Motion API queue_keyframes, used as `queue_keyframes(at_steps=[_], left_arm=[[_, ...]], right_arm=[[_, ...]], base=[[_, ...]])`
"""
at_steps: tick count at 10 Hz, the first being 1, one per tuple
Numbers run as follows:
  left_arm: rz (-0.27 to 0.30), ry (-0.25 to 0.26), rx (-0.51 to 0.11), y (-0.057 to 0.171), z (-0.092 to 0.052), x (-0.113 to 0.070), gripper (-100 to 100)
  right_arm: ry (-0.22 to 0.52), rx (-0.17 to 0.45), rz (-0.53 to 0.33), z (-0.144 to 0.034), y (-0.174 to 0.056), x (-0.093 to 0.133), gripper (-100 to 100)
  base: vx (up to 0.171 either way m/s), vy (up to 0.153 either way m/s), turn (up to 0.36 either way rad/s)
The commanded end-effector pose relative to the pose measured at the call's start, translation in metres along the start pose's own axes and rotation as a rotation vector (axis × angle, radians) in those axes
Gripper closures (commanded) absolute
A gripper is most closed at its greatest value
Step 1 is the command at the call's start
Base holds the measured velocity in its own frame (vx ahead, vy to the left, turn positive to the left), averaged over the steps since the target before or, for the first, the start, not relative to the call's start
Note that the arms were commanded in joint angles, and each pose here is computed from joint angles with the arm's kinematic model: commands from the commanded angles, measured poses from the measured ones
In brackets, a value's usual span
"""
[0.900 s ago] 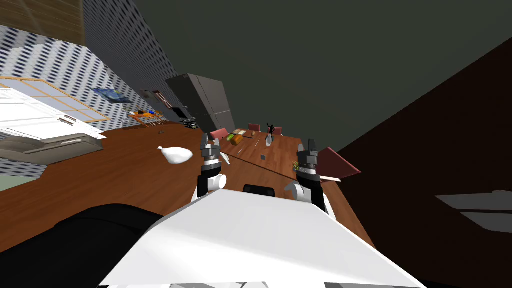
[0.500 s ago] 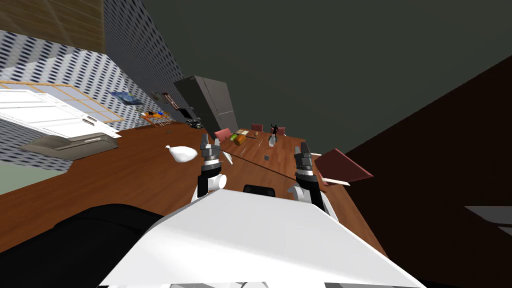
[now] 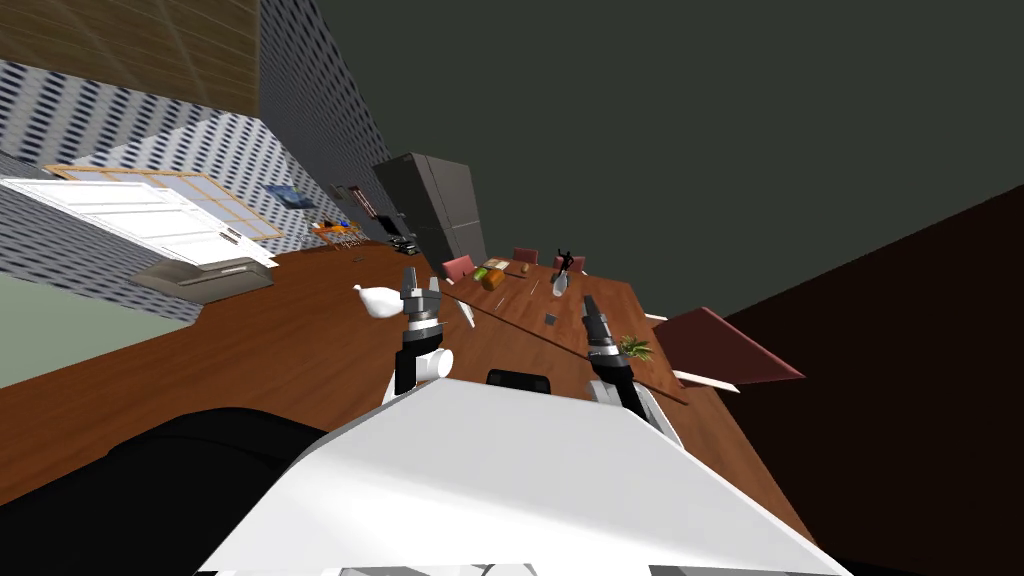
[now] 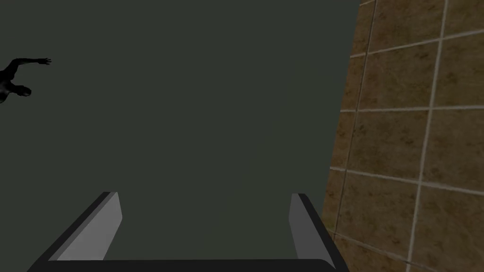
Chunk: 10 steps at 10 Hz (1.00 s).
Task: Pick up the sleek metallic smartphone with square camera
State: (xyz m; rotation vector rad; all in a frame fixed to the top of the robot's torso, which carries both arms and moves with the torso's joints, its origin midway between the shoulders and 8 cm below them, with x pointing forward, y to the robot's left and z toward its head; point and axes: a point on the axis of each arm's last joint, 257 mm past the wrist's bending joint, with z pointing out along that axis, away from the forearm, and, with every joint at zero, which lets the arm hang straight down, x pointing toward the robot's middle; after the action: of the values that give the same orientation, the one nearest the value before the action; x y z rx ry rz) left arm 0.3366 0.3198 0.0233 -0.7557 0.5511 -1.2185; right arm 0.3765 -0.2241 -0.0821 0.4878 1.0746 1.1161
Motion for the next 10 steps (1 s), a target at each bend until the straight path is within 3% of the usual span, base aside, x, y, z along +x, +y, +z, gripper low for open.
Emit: queue_keyframes(at_steps=[1,2,6,7,8,9,10], left_arm=[[0.000,0.000,0.000,0.000,0.000,0.000,0],[0.000,0.000,0.000,0.000,0.000,0.000,0],[0.000,0.000,0.000,0.000,0.000,0.000,0],[0.000,0.000,0.000,0.000,0.000,0.000,0],[0.000,0.000,0.000,0.000,0.000,0.000,0],[0.000,0.000,0.000,0.000,0.000,0.000,0],[0.000,0.000,0.000,0.000,0.000,0.000,0]], right_arm=[[0.073,0.018,-0.064,-0.011,-0.017,0.016,-100],[0.086,0.029,-0.070,-0.013,-0.023,0.018,-100],[0.260,0.078,-0.213,-0.048,-0.067,0.045,-100],[0.268,0.089,-0.215,-0.051,-0.072,0.046,-100],[0.331,0.099,-0.268,-0.065,-0.085,0.053,-100],[0.334,0.109,-0.268,-0.067,-0.089,0.053,-100],[0.402,0.124,-0.323,-0.084,-0.106,0.058,-100]], base=[[0.032,0.233,0.197],[0.037,0.165,0.074],[0.032,0.180,0.153],[0.036,0.137,0.075],[0.064,0.158,0.149],[0.068,0.121,0.082],[0.074,0.145,0.165]])
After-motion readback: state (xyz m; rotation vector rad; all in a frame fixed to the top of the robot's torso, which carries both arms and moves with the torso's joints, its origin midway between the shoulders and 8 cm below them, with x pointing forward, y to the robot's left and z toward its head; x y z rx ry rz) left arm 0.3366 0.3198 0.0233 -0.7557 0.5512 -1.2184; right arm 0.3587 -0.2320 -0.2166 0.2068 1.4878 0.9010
